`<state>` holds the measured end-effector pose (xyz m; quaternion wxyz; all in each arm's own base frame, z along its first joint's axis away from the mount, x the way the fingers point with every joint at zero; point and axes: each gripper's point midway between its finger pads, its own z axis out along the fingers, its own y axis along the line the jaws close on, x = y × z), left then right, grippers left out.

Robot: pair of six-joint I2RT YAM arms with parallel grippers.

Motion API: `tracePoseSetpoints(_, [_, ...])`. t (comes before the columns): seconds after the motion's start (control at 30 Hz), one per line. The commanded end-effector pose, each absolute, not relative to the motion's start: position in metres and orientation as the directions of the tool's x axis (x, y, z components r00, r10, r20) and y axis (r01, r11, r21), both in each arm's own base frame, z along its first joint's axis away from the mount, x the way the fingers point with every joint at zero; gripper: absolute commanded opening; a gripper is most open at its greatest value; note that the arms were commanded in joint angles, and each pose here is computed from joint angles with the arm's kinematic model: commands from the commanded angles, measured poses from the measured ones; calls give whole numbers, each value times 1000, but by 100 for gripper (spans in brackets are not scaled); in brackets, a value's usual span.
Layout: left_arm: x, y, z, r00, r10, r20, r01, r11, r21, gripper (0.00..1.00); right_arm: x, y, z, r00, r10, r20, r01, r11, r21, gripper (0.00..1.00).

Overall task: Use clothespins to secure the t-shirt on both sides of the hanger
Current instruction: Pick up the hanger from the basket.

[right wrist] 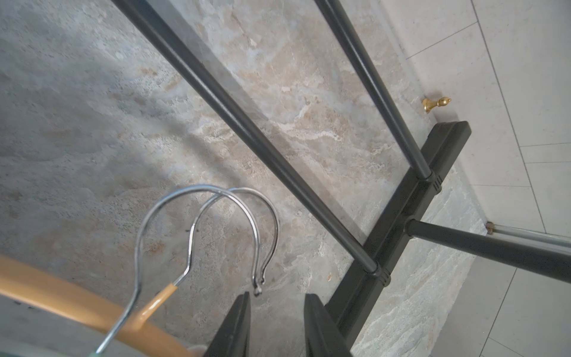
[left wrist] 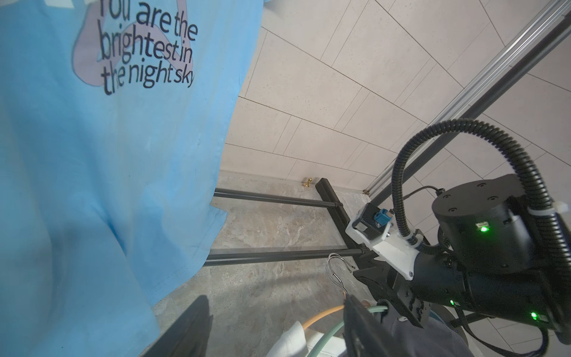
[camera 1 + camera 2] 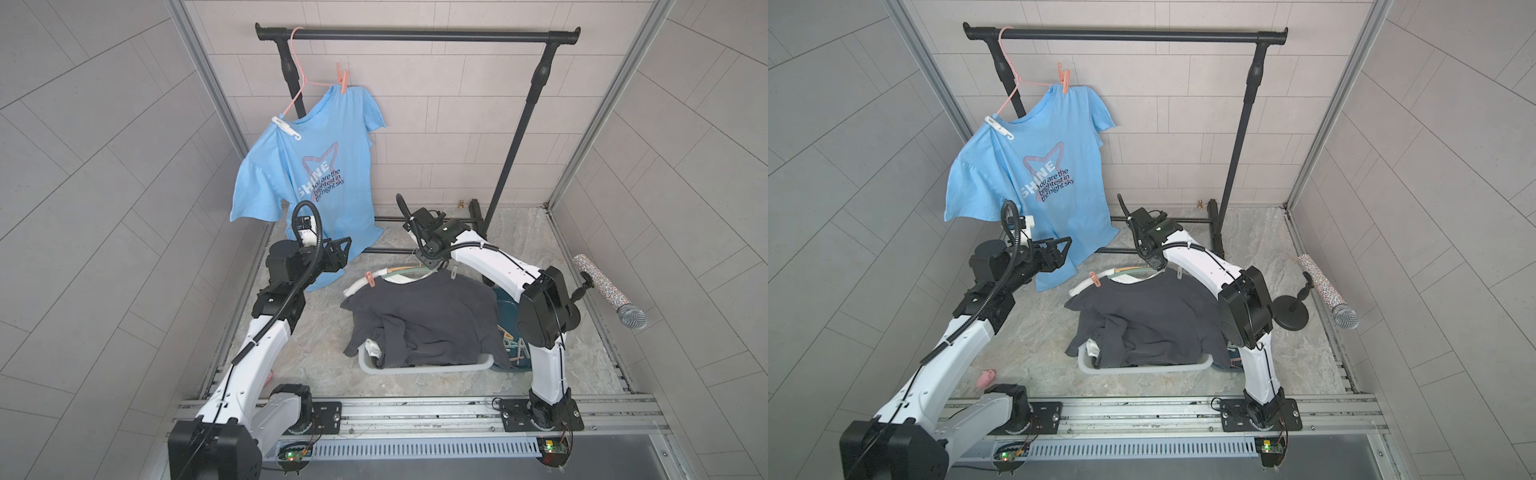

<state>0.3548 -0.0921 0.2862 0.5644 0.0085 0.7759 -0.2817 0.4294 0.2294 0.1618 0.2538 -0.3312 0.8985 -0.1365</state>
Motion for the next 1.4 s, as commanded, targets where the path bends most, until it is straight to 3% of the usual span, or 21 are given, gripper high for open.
tracePoseSetpoints(0.0, [356, -93, 295, -335, -300, -893, 344, 844, -412, 71, 438, 231, 163, -655, -650, -385, -498, 755, -427, 30])
tracePoseSetpoints(0.4, [355, -92, 295, -329, -300, -895, 344, 845, -409, 70, 446, 239, 157, -648, -662, -377, -515, 746, -423, 27])
tracePoseSetpoints(0.77, [354, -91, 297, -319, -290, -902, 340, 854, -394, 70, 447, 238, 185, -630, -644, -434, -473, 762, -443, 3])
tracePoseSetpoints(1.1, [348, -88, 304, -294, -238, -926, 352, 873, -337, 70, 428, 232, 247, -572, -534, -623, -375, 846, -380, 0])
tracePoseSetpoints(1.37, [335, -93, 321, -236, -182, -954, 415, 869, -269, 73, 408, 226, 295, -424, -389, -818, -311, 911, -272, 0])
